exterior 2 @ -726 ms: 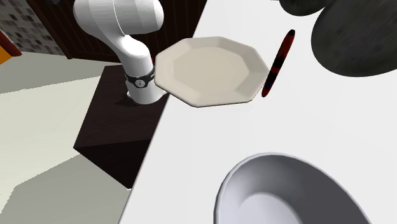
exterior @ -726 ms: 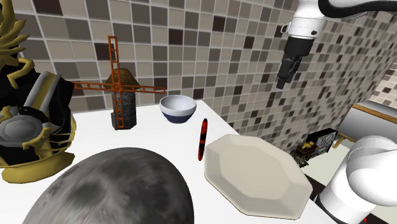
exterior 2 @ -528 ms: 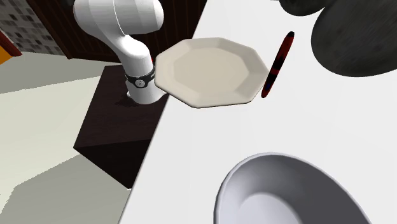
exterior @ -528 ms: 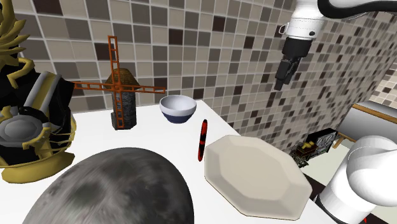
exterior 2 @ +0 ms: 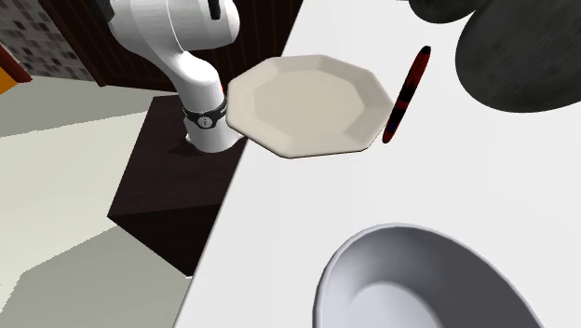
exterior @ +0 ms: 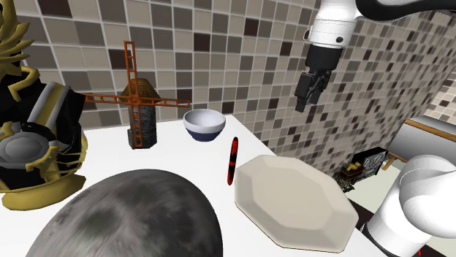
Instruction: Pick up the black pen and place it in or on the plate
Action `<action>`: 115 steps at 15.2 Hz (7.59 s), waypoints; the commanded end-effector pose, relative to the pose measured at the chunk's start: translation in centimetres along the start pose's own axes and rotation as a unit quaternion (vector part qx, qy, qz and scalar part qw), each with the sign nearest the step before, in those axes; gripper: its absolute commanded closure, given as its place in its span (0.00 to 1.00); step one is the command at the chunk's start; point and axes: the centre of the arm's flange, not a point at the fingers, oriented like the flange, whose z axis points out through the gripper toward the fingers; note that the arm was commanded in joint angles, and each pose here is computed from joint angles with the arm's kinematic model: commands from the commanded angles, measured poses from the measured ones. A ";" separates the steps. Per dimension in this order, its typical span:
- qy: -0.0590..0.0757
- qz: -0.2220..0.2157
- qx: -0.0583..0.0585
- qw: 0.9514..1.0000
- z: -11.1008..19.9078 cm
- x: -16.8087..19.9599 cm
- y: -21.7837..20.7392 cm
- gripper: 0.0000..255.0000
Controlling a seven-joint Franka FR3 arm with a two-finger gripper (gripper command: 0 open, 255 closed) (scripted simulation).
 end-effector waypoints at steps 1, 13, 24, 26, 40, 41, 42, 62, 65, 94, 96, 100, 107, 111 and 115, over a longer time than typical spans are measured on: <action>-0.001 0.007 0.002 1.000 0.2 0.0 -2.7 0.00; -0.003 0.041 0.014 0.999 1.0 2.2 -18.0 0.00; -0.004 0.057 0.019 0.998 3.8 3.6 -25.0 0.00; -0.004 0.057 0.019 0.998 4.9 3.6 -25.1 0.00; -0.004 0.057 0.019 0.998 5.2 3.6 -25.1 1.00; -0.004 0.057 0.019 0.998 5.2 3.6 -25.1 1.00; -0.004 0.057 0.019 0.998 5.2 3.6 -25.1 1.00; -0.004 0.057 0.019 0.998 -3.6 2.7 -24.0 1.00; -0.004 0.057 0.019 0.998 -4.6 -0.3 -21.6 1.00; -0.004 0.057 0.019 0.998 3.8 -8.4 -15.8 1.00; -0.004 0.057 0.019 0.998 3.8 -8.4 -15.8 1.00; -0.004 0.057 0.019 0.998 3.8 -8.4 -15.8 1.00; -0.004 0.057 0.019 0.998 3.8 -8.4 -15.8 0.00; -0.004 0.057 0.019 0.998 -1.2 -8.4 -15.6 0.00; -0.004 0.057 0.019 0.998 -1.2 -8.4 -15.6 0.00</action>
